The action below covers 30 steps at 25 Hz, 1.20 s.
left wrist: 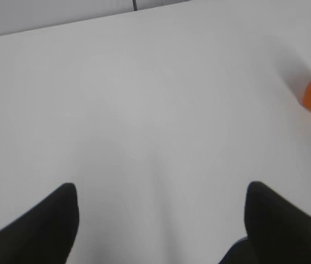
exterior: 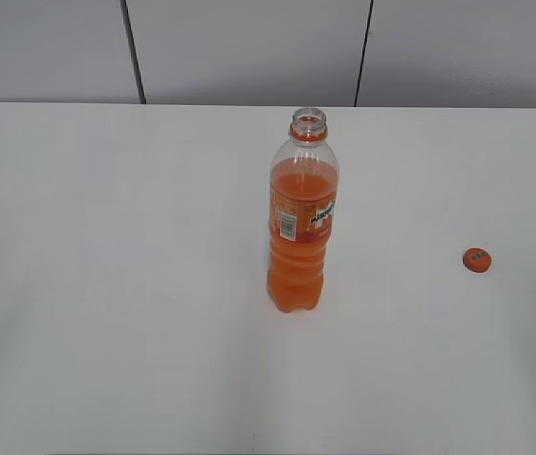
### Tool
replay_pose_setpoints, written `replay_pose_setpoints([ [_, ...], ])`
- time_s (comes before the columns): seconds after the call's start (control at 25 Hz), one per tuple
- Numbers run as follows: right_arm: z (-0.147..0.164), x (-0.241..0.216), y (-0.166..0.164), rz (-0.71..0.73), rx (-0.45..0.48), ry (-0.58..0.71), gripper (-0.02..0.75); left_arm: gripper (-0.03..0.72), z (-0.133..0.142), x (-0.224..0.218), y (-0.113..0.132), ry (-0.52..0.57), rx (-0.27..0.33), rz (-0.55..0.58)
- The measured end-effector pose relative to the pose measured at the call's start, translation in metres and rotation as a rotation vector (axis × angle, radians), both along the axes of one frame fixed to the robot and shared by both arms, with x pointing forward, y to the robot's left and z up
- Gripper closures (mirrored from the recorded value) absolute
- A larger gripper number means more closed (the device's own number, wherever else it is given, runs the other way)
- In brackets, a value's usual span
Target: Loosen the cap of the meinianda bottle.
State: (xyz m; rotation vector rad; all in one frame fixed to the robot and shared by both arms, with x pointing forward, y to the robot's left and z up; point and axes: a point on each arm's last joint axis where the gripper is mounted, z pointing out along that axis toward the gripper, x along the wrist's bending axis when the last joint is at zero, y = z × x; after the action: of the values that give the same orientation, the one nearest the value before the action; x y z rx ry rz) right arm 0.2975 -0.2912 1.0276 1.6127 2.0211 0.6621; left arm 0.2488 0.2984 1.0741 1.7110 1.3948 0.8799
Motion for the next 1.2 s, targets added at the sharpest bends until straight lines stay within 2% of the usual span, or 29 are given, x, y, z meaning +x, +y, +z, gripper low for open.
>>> replay_pose_setpoints([
  [0.32, 0.010, -0.032, -0.003, -0.001, 0.009, -0.239, 0.152, 0.126, 0.000, -0.022, 0.003, -0.122, -0.021, 0.002],
  [0.56, 0.012, -0.055, -0.005, -0.004, 0.014, -0.398, 0.152, 0.126, 0.000, -0.024, 0.003, -0.133, -0.025, 0.002],
  [1.2, 0.012, -0.057, -0.006, -0.009, 0.003, -0.409, 0.152, 0.126, -0.001, -0.024, 0.003, -0.133, -0.023, 0.005],
])
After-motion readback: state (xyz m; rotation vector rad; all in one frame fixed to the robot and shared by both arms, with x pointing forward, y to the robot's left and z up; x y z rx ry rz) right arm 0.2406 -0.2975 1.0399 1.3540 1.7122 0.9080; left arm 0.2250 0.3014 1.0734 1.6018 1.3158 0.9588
